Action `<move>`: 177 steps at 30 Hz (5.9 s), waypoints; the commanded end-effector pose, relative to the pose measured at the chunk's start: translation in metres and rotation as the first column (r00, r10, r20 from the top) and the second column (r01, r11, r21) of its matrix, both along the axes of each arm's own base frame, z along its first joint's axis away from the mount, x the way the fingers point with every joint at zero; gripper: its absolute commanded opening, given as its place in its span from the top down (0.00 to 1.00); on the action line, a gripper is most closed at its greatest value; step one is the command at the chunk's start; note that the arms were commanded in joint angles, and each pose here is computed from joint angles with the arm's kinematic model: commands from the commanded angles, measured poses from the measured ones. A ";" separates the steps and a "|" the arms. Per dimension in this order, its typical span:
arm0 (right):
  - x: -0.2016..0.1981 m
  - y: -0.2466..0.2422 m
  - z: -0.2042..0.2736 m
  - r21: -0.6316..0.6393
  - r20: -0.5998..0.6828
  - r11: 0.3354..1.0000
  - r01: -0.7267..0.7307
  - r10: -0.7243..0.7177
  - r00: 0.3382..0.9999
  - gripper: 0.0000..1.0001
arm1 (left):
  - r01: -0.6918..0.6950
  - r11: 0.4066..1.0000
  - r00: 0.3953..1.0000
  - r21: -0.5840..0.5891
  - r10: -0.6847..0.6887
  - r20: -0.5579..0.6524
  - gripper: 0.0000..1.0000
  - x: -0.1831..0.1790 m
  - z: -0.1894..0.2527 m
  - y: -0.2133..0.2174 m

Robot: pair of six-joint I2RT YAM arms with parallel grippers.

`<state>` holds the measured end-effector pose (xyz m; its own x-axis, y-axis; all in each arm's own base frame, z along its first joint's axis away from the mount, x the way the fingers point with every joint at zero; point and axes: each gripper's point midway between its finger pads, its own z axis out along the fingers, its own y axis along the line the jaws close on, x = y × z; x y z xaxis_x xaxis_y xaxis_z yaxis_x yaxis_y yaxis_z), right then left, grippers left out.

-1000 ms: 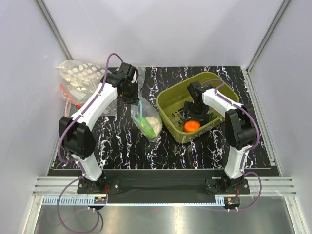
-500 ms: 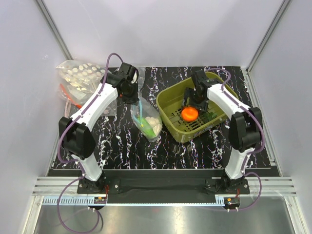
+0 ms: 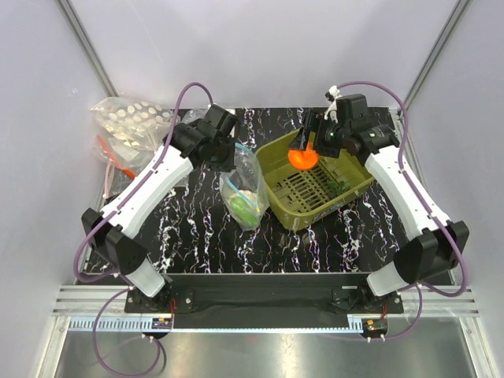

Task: Place the food in the zip-top bag and seal the zipper
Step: Place the fake fruit in the zipper food storage bag, then adjust the bin at the center of the board, then pick up the fake fruit from the bin.

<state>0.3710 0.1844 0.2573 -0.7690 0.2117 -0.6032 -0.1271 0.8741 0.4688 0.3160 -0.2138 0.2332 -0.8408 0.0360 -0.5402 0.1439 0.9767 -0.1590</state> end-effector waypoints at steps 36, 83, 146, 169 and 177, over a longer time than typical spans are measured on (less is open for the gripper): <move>-0.049 0.143 0.029 0.147 0.223 0.893 -0.426 0.390 0.893 0.00 | -0.039 0.970 0.998 -0.240 0.050 0.043 1.00 -0.022 0.051 -0.008; -0.030 -0.193 -0.067 -0.495 -0.275 0.776 0.391 -0.567 0.777 1.00 | -0.211 0.977 0.977 -0.038 0.212 0.017 1.00 0.056 0.008 0.098; 0.056 -0.086 -0.005 -0.377 0.108 0.893 0.246 -0.221 0.969 0.25 | -0.099 0.974 0.985 -0.205 0.125 0.118 1.00 -0.046 0.060 0.065; 0.115 -0.118 -0.159 -0.739 -0.046 0.658 0.143 -0.261 0.964 0.18 | -0.041 0.975 0.978 -0.219 0.084 0.192 1.00 -0.030 0.079 0.054; 0.130 -0.121 -0.189 -0.753 -0.010 0.634 0.178 -0.281 0.960 0.70 | -0.011 0.982 0.974 -0.189 0.054 0.221 1.00 -0.033 0.088 0.055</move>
